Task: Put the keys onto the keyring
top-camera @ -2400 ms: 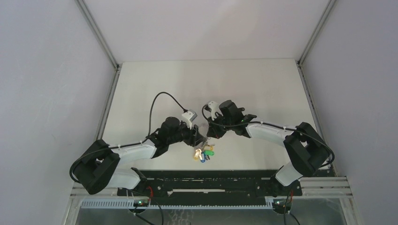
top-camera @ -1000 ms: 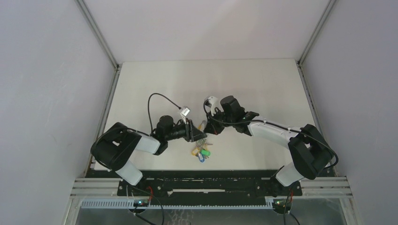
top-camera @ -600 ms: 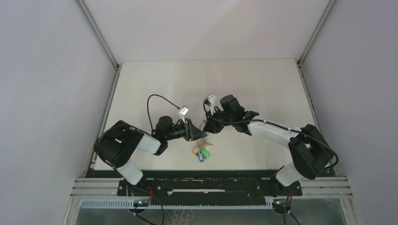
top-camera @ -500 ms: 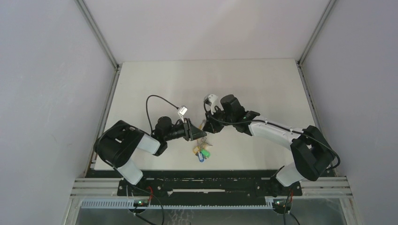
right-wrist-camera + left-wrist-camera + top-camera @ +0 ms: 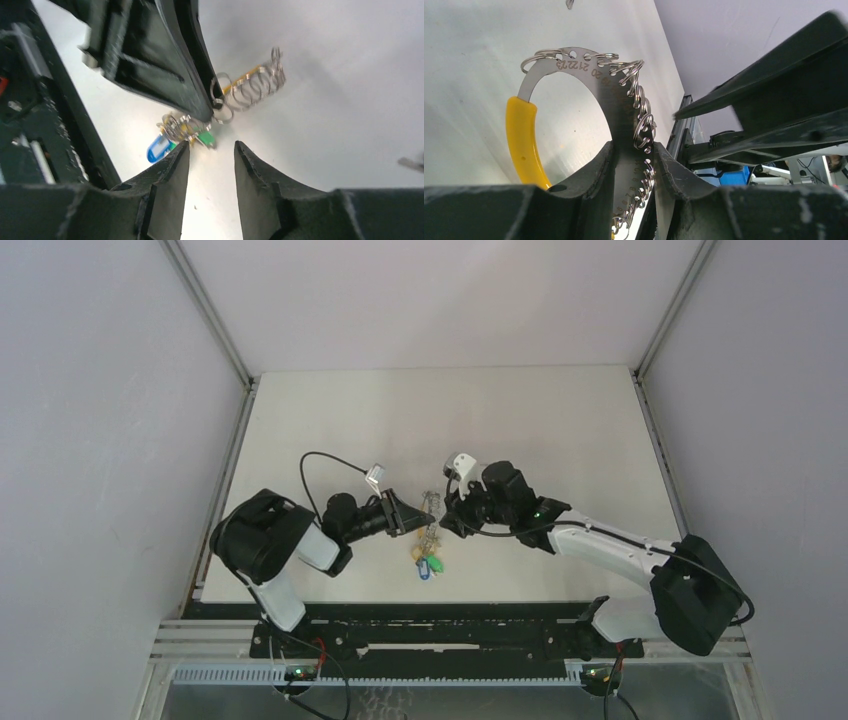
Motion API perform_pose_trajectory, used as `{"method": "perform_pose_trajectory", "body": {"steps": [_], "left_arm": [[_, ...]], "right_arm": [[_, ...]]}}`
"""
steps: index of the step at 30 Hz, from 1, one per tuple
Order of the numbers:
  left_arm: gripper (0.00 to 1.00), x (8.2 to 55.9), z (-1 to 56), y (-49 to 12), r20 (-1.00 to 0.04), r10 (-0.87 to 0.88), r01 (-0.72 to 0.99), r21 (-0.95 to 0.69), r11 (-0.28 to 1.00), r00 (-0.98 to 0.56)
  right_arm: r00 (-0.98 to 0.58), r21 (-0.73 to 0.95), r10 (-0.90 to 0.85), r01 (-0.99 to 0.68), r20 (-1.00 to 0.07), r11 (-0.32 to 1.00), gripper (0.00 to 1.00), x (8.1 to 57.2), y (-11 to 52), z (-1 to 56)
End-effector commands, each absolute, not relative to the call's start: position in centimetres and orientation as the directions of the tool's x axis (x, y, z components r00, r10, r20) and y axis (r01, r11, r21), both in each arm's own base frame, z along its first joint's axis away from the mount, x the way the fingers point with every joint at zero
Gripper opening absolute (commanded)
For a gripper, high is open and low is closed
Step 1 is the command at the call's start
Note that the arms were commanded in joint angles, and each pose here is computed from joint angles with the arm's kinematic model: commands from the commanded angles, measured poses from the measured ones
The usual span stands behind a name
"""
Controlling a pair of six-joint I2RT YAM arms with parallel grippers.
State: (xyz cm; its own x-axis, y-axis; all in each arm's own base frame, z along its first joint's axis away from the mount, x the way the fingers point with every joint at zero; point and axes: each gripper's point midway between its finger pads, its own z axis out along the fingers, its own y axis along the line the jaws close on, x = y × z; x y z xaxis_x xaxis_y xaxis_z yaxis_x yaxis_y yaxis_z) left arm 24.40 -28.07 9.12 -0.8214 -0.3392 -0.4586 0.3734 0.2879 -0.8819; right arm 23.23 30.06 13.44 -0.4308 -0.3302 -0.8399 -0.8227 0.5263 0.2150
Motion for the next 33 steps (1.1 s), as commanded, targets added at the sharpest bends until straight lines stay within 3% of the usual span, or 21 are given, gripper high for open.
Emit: {"method": "perform_pose_trajectory", "body": {"steps": [1,8,25,33], "left_arm": [[0.09,24.9,11.4,-27.9,-0.476,-0.395,0.411,-0.879,0.241,-0.786],[0.09,25.6,11.1,-27.3,-0.431,-0.433,0.357,-0.902,0.244,-0.792],[0.09,25.6,11.0,-27.0,-0.396,-0.446,0.321,-0.917,0.235,-0.803],[0.08,25.4,10.8,-26.9,-0.387,-0.444,0.312,-0.921,0.235,-0.808]], "right_arm": [[-0.352,0.121,-0.349,-0.834,-0.868,0.539,0.39,24.0,30.0,12.5],[-0.272,0.038,-0.384,-0.855,-0.883,0.517,0.45,23.7,31.8,11.0],[-0.236,-0.002,-0.367,-0.839,-0.9,0.544,0.45,24.8,33.1,9.7],[-0.215,-0.031,-0.272,-0.729,-0.938,0.684,0.45,27.2,31.6,11.8]]}}
